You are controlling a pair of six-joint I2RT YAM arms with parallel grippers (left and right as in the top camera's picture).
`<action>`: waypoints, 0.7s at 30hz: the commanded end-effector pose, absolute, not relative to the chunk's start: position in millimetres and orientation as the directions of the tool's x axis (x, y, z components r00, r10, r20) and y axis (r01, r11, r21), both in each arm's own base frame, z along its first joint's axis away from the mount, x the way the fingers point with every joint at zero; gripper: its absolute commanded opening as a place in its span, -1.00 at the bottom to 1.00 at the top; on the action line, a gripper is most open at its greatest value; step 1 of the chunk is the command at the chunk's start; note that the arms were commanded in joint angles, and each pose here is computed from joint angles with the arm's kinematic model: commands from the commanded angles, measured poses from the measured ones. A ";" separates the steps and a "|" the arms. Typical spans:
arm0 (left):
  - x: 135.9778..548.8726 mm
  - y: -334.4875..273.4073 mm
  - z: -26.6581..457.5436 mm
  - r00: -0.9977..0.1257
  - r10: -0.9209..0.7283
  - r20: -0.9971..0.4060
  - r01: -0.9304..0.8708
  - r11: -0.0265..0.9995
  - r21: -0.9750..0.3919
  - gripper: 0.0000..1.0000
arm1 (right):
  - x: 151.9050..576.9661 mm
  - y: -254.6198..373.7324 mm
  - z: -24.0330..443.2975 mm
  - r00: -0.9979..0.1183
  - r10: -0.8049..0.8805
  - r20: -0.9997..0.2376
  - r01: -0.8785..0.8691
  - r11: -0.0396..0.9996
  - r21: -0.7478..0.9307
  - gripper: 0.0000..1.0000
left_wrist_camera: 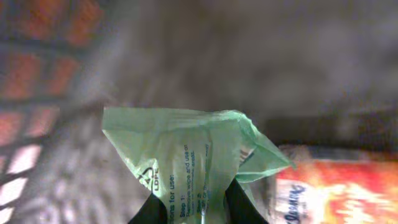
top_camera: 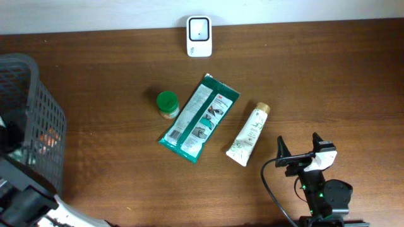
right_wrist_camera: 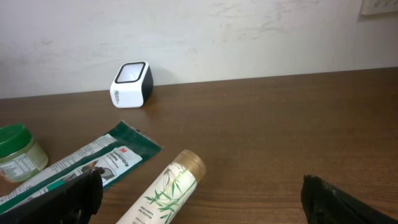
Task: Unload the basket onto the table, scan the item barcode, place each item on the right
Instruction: 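Pick the pale green pouch from the basket with left gripper, place left of gloves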
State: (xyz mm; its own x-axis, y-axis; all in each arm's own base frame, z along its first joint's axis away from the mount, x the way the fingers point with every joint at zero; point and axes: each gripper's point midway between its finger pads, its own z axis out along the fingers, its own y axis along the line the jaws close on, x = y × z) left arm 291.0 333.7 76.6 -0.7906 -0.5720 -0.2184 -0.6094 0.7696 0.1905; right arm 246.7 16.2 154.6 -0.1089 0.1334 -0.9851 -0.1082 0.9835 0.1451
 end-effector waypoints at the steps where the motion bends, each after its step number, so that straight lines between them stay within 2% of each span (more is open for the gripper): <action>1: 319.7 336.9 191.9 -0.683 -0.531 -0.501 -0.669 0.730 0.138 -1.00 | 246.3 19.7 151.7 -0.116 0.135 -0.984 -0.125 0.981 0.150 0.97; 3: 347.4 311.3 280.2 -0.582 -0.433 -0.689 -0.629 0.776 0.045 -1.00 | 246.3 19.6 151.8 -0.116 0.135 -0.984 -0.125 0.981 0.150 0.97; 5: 365.8 252.5 367.2 -0.436 -0.353 -0.828 -0.519 0.850 -0.089 -1.00 | 246.3 19.7 151.7 -0.116 0.135 -0.984 -0.125 0.981 0.150 0.97; 7: 373.4 178.7 412.0 -0.376 -0.311 -0.873 -0.341 0.922 -0.182 -1.00 | 246.3 19.6 151.8 -0.116 0.135 -0.984 -0.125 0.981 0.150 0.97; 8: 379.8 129.6 413.3 -0.420 -0.292 -0.859 -0.206 0.953 -0.224 -1.00 | 246.3 19.7 151.8 -0.116 0.135 -0.984 -0.125 0.981 0.150 0.97; 10: 383.8 61.3 382.1 -0.569 -0.255 -0.782 -0.071 0.962 -0.262 -1.00 | 246.3 19.7 151.8 -0.116 0.135 -0.984 -0.125 0.981 0.150 0.97; 12: 383.5 17.5 338.5 -0.687 -0.203 -0.698 -0.006 0.962 -0.274 -1.00 | 246.3 19.7 151.8 -0.116 0.135 -0.984 -0.125 0.981 0.150 0.97; 13: 381.6 2.5 300.2 -0.756 -0.172 -0.632 -0.005 0.966 -0.258 -1.00 | 246.3 19.6 151.8 -0.116 0.135 -0.984 -0.125 0.981 0.150 0.97; 14: 373.1 -12.3 236.0 -0.848 -0.128 -0.515 -0.015 0.976 -0.217 -1.00 | 246.3 19.7 151.8 -0.116 0.135 -0.984 -0.125 0.981 0.150 0.97; 18: 352.8 -28.0 110.6 -0.947 -0.127 -0.296 -0.058 0.971 -0.230 -1.00 | 246.3 19.7 151.7 -0.116 0.135 -0.984 -0.125 0.981 0.150 0.97; 20: 348.1 -30.4 82.9 -0.960 -0.130 -0.248 -0.069 0.968 -0.241 -0.98 | 246.3 19.7 151.8 -0.116 0.135 -0.984 -0.125 0.981 0.150 0.97; 21: 346.0 -35.0 72.8 -0.966 -0.131 -0.223 -0.070 0.962 -0.262 -0.84 | 246.3 19.7 151.8 -0.116 0.135 -0.984 -0.125 0.981 0.150 0.97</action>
